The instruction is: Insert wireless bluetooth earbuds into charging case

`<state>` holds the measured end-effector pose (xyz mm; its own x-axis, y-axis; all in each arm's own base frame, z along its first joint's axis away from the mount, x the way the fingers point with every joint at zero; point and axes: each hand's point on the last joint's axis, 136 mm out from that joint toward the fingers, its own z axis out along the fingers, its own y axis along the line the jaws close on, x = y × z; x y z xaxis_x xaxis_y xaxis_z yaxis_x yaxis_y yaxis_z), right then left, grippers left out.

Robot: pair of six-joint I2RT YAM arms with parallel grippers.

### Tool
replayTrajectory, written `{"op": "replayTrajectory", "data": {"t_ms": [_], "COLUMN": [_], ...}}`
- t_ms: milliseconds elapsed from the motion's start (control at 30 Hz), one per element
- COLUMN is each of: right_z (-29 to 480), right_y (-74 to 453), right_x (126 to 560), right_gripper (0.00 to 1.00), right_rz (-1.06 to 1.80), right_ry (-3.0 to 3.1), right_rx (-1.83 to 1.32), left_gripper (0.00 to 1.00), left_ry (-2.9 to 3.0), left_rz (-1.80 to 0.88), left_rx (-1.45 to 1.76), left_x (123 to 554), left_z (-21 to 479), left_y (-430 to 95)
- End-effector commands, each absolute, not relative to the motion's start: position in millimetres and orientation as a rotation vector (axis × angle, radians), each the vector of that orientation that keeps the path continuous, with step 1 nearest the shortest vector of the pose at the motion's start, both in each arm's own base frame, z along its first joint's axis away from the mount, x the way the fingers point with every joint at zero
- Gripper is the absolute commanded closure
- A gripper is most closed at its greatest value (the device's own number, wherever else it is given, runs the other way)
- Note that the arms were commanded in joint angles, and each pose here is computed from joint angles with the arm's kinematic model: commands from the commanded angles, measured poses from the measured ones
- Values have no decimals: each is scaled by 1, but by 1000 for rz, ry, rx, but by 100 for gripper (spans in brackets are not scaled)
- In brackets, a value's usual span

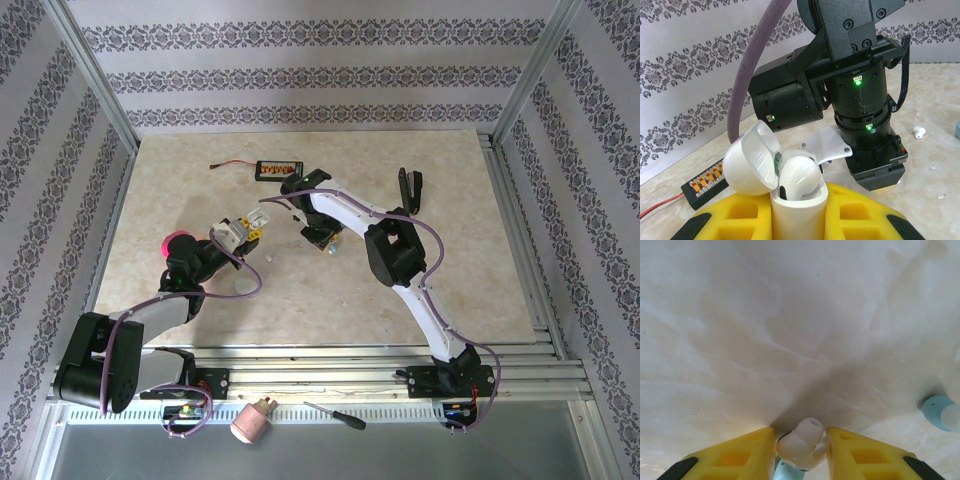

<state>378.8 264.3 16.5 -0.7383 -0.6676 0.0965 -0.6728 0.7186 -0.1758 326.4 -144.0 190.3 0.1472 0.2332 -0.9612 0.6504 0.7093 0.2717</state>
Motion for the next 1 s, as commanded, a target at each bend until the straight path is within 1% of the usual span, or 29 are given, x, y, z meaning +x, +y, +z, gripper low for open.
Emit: {"op": "replayTrajectory", "data": {"t_ms": [0,167,367,700,800,967], "right_z": [5,12,40,111,127,157], "right_y": [259,261,273,279,280,297], "right_x": [376,378,379,376,371,354], "right_gripper": [71,75,77,77,77,77], "right_rz": [355,338,138,-363,-496,-807], "right_ry": [-2847,-2876,-2996,-3216,-3221,-3176], "right_rx": [1130,1124,1090,1022,1006,1046], "left_gripper": [100,100,100,100,100,100], "left_ry": [1388,1389,1389,1360,1348,1327], "left_rz": [-335,-337,-360,-420,-445,-530], "left_rx": [774,776,791,831,833,857], "left_x": [324,324,323,323,323,320], "left_z": [201,200,198,201,204,205], "left_y": [-141,-141,-145,-155,-158,-169]}}
